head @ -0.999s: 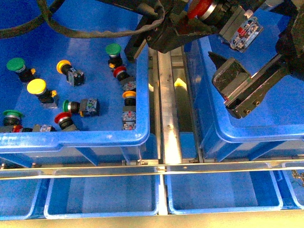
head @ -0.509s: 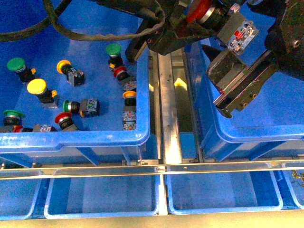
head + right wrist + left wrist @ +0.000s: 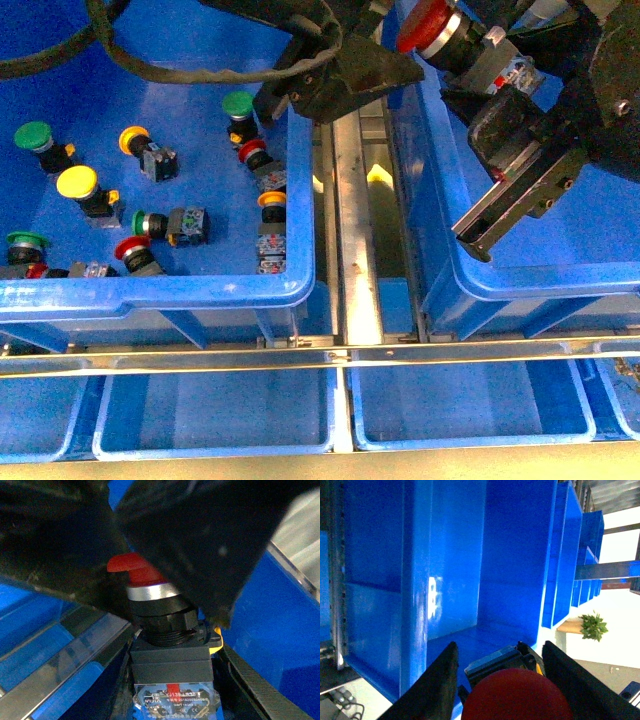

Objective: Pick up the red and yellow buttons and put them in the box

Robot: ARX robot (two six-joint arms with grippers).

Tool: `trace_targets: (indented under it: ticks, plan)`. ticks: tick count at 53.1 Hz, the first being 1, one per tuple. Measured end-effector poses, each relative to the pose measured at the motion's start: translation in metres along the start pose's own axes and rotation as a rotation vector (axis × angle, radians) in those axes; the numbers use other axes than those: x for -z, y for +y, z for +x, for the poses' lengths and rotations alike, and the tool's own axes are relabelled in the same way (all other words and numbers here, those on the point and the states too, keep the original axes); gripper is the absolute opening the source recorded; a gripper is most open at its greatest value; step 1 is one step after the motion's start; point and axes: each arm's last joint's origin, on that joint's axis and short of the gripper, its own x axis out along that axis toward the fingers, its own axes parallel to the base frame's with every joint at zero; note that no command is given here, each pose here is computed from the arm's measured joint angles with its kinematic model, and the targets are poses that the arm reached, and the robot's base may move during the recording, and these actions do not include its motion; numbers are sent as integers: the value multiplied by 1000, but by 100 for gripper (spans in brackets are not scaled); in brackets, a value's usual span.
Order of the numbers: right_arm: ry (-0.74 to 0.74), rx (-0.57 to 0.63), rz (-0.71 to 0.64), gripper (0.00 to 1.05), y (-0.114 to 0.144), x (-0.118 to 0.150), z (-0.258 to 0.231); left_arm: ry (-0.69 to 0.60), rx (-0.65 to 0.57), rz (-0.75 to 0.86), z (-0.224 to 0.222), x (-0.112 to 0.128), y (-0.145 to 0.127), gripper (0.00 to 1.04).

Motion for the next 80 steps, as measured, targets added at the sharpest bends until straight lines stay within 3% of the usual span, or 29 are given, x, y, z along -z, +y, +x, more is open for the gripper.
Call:
trace_targets:
  ticks: [13,23,29,37,45,57,59,65,69,80]
  plan:
    - [25,-8,7,37,1,6,-2,-111,-46,42,-40,-20,6,99]
    - [59,-1,11,37,-1,14,-4,-169,-116,39,-84,-28,26,97]
    - [76,9,16,37,-5,20,-4,-231,-137,122,-117,-27,30,97]
    - [89,21,29,37,-14,26,-10,-359,-264,261,-169,-23,39,97]
    - [75,37,48,37,-29,26,-22,-375,-406,368,-223,4,59,97]
    - [71,32,74,37,-46,31,-53,-375,-616,336,-277,55,89,97]
    - [74,36,79,37,-48,31,-57,-400,-634,369,-278,59,89,95]
    - [85,45,106,36,-53,35,-70,-714,-698,694,-271,75,89,76]
    - [113,60,132,36,-55,42,-76,-835,-684,790,-265,85,79,64]
    - [123,85,171,36,-59,46,-85,-859,-663,830,-263,98,78,31]
